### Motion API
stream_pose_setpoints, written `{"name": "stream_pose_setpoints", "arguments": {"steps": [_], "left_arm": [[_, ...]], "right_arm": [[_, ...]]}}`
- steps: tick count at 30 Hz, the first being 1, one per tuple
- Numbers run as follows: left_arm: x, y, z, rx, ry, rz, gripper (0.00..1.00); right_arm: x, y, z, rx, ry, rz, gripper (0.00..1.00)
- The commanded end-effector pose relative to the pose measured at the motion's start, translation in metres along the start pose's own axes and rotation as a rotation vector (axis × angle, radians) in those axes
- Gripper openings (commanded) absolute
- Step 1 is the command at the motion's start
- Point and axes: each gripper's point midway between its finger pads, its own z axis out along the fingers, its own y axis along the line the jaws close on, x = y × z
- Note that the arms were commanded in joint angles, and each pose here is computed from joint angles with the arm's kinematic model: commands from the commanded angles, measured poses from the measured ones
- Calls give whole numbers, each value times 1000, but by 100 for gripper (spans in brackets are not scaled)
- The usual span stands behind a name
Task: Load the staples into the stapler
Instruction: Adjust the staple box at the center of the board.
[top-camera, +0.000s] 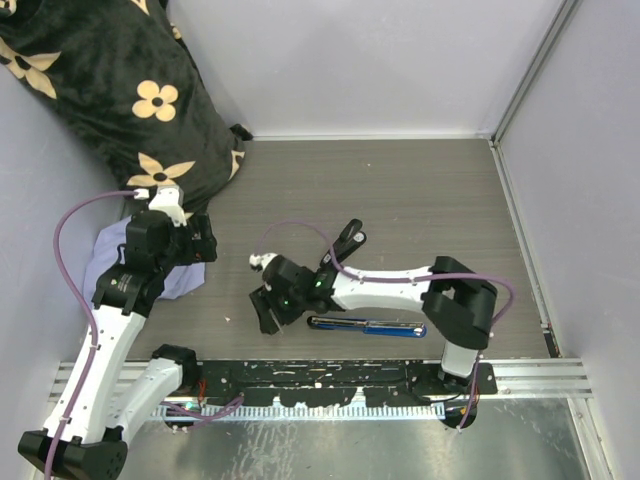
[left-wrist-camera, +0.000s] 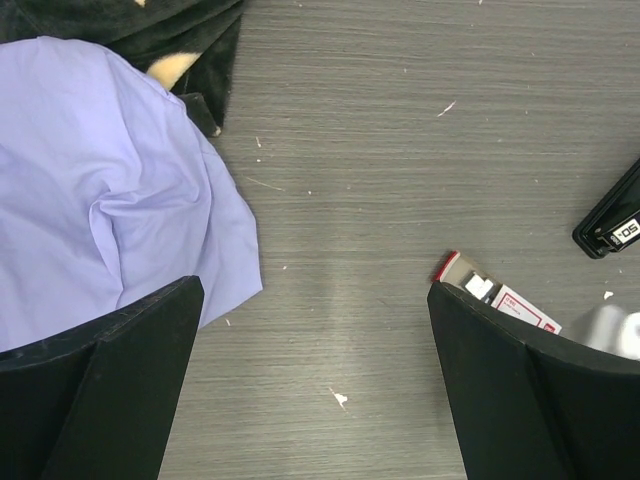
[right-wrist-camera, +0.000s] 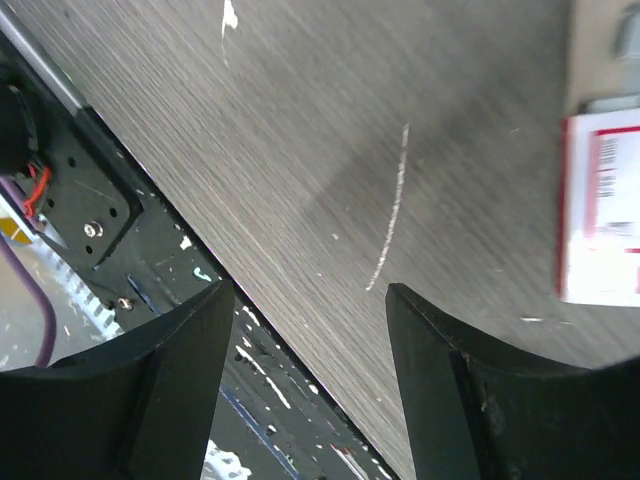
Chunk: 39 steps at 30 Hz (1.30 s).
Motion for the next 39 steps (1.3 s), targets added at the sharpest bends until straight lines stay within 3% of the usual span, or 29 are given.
{"name": "stream_pose_setpoints", "arguments": {"steps": [1,18,32,39], "left_arm": [[-11,-2,-1,8,-49,8,98],[-9,-3,2,11,-36,10,98],[-7,-6,5,29,-24,13,98],[-4,-20,7,94,-8,13,98]], "right_arm": [[0,14,17,-24,-3,68,68],[12,-73,22,307,5,67,70],[-33,-139,32,368,-70,92,70],[-62,-141,39,328,-93,49,72]]}}
